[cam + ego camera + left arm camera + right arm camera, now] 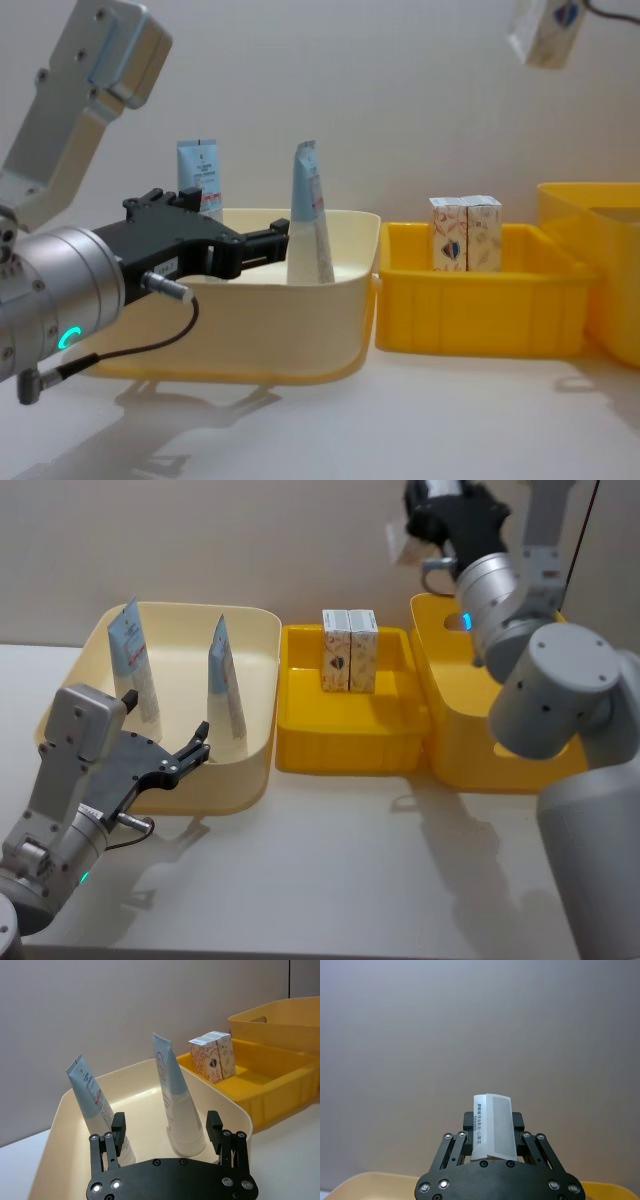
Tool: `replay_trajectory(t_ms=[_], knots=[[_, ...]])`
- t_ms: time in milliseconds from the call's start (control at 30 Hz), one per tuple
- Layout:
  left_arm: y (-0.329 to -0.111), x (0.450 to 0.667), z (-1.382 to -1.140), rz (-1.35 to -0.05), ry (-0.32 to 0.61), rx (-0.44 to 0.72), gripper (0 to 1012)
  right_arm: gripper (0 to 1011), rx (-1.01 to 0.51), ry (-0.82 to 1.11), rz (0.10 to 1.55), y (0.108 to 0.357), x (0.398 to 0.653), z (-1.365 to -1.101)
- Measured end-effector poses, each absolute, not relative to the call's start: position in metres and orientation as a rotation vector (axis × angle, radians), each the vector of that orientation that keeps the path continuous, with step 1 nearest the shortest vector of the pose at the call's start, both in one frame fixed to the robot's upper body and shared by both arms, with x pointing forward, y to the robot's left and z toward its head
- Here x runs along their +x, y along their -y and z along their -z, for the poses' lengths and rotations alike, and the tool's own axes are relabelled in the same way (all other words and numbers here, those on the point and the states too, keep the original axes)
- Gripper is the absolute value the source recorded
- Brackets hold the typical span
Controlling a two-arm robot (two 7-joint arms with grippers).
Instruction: Bimanual collaborative sorting of washing and personal care products
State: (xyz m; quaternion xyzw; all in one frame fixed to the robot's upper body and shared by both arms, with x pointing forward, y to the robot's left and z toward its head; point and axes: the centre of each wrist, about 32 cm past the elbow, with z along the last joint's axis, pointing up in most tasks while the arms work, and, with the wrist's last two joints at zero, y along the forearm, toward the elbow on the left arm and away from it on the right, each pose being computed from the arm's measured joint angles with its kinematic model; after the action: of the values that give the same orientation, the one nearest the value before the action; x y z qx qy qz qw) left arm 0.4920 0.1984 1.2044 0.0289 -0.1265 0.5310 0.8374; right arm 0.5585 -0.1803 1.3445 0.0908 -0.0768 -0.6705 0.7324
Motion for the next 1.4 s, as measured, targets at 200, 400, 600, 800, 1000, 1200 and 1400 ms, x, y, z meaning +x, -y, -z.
replay_trajectory(t_ms=[200,400,600,800,1000,1200,1400], knots=[[-0.198,0.492,-1.204,-1.124,0.268,0.061,1003,431,0.232,0.209,1.553,0.192,0.56,-1.352],[-0.198,0.492,-1.204,-1.124,0.268,0.061,1003,431,0.239,0.226,1.615,0.203,0.562,-1.357],[-0.198,0.492,-1.204,-1.124,0.268,0.061,1003,431,0.208,0.21,1.66,0.214,0.565,-1.358],[-0.198,0.492,-1.204,-1.124,0.268,0.061,1003,431,0.158,0.166,1.682,0.22,0.568,-1.356],[-0.198,0.492,-1.204,-1.124,0.268,0.061,1003,431,0.088,0.101,1.681,0.224,0.572,-1.351],[-0.198,0.492,-1.204,-1.124,0.268,0.061,1003,431,0.026,0.042,1.674,0.224,0.576,-1.344],[-0.198,0.492,-1.204,-1.124,0.268,0.061,1003,431,-0.045,-0.027,1.669,0.221,0.582,-1.336]])
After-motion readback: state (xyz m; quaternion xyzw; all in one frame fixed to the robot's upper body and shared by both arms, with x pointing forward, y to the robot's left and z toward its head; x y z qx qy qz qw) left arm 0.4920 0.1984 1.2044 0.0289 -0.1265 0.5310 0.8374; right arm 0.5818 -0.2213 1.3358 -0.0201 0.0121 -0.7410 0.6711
